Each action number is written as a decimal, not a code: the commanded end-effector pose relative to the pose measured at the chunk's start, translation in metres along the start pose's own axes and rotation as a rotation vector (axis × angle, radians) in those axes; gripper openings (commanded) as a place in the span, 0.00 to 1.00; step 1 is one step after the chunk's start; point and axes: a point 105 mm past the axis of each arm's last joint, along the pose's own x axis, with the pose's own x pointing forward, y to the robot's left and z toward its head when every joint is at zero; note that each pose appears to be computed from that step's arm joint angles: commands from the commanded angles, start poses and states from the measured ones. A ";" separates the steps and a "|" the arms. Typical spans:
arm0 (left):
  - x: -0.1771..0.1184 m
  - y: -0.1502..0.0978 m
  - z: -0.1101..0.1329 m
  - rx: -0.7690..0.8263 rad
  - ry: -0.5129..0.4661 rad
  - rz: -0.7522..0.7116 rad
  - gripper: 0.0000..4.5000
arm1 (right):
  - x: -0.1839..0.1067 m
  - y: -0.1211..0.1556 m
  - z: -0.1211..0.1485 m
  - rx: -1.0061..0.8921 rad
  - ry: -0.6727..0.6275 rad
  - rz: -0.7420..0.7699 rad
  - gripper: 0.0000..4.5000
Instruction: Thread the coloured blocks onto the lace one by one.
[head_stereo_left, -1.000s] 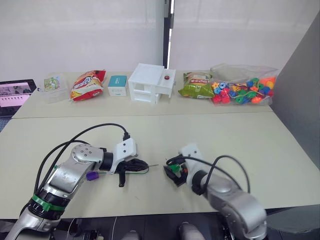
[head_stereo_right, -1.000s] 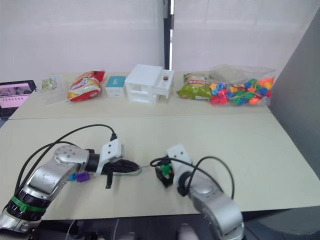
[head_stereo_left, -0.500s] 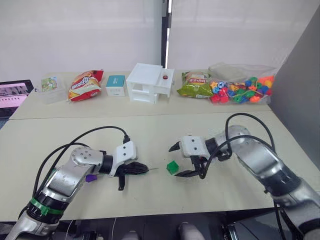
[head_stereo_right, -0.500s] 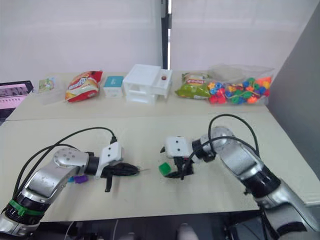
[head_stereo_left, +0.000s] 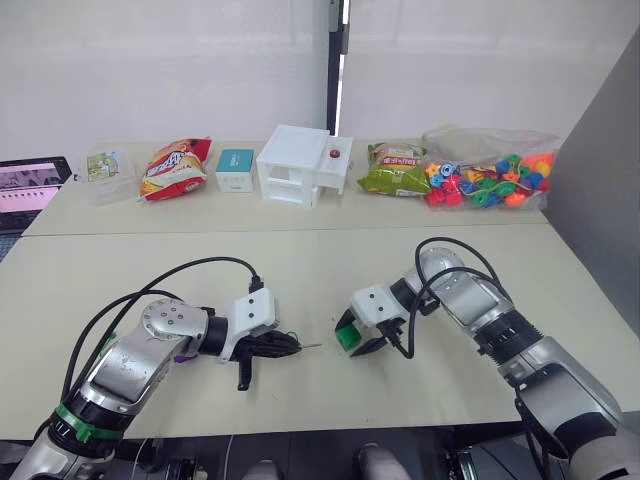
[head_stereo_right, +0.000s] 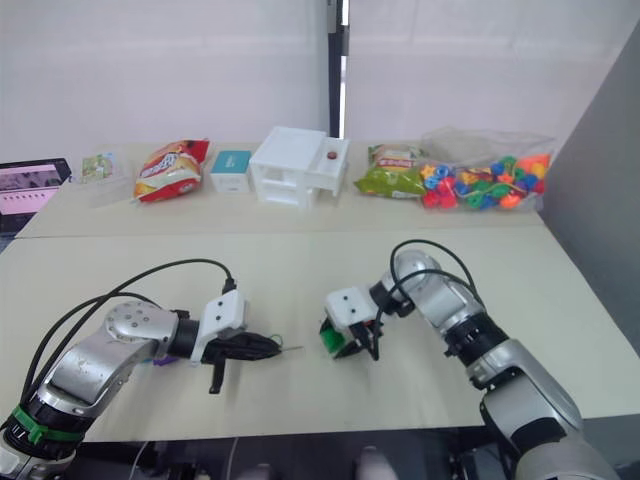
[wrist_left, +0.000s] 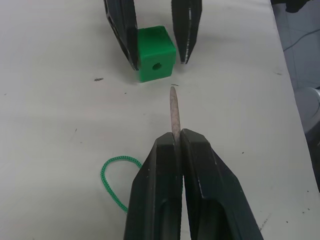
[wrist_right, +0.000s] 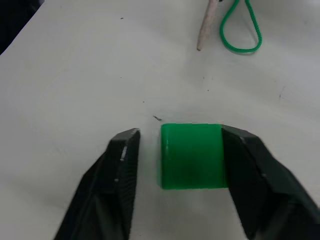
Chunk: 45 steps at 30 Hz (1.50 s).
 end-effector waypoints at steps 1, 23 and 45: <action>-0.001 -0.002 0.006 0.024 -0.004 0.004 0.00 | -0.008 -0.006 0.008 0.019 -0.042 -0.053 0.26; 0.030 0.010 0.012 0.079 0.088 0.058 0.00 | 0.008 0.007 0.006 0.279 -0.008 -0.252 0.26; 0.030 0.014 0.019 0.103 0.069 0.078 0.00 | 0.013 0.014 0.006 0.318 0.012 -0.247 0.26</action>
